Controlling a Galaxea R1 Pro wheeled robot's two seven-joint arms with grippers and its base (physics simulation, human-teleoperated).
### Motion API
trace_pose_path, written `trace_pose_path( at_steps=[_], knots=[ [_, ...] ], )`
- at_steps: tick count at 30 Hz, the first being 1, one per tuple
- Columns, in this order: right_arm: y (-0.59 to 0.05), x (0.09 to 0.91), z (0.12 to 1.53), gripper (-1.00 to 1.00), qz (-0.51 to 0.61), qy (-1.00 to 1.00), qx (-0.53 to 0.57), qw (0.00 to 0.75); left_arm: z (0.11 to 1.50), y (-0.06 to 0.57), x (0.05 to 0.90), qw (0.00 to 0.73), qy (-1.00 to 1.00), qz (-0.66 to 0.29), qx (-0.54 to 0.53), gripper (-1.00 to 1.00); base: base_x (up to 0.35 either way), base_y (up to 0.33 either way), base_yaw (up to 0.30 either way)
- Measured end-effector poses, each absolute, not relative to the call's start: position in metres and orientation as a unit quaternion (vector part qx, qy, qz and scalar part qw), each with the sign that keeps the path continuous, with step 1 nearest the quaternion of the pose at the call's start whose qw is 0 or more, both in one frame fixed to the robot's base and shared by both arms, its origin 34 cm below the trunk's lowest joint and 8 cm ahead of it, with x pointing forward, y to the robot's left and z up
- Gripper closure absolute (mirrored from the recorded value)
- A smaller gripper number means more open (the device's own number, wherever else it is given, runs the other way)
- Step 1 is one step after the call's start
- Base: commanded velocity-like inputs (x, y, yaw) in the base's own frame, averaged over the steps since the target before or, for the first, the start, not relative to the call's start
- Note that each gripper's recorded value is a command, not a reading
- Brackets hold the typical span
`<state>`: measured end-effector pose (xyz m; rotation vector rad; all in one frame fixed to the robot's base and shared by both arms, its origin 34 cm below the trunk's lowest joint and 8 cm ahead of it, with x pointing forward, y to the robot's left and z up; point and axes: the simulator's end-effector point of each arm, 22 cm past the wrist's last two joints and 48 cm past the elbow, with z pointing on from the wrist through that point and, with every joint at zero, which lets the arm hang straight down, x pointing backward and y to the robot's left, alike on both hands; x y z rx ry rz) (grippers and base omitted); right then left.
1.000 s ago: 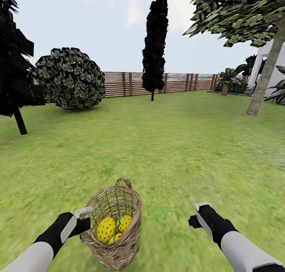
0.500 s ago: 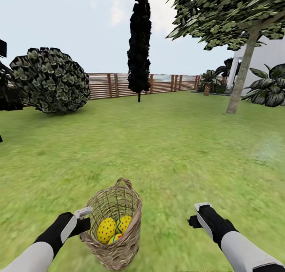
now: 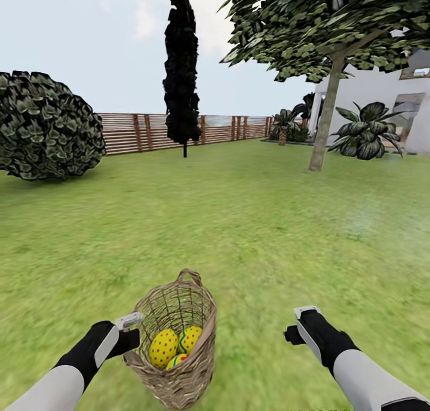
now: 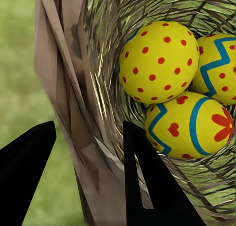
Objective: Take the three Easter eggs out of the wicker basket on the lawn in the garden, then place them on the lawn next to a single tree (choose any tree) so that all three eggs are next to the same tree and none are left in the basket.
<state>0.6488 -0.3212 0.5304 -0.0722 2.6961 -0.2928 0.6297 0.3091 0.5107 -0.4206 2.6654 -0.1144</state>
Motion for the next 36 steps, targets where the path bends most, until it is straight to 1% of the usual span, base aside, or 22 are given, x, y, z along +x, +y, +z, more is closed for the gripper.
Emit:
trace_pose_path(
  at_steps=[6, 23, 29, 36],
  knots=[
    [-0.321, 0.651, 0.544, -1.0, -0.103, 0.971, -0.022, 0.215, 0.525, 0.308, 0.632, 0.221, 0.962, -0.044, -0.153, 1.0, 0.0, 0.0, -0.213],
    [-0.322, 0.656, 0.578, -1.0, -0.105, 0.971, -0.023, 0.215, 0.56, 0.307, 0.639, 0.222, 0.962, -0.046, -0.151, 1.0, 0.0, 0.0, -0.003],
    [-0.322, 0.658, 0.59, -1.0, -0.106, 0.971, -0.024, 0.214, 0.572, 0.296, 0.642, 0.222, 0.961, -0.056, -0.152, 1.0, -0.024, 0.0, 0.0],
    [-0.322, 0.66, 0.604, -1.0, -0.106, 0.97, -0.024, 0.217, 0.587, 0.293, 0.645, 0.225, 0.961, -0.058, -0.151, 1.0, 0.257, -0.099, 0.0]
  ],
)
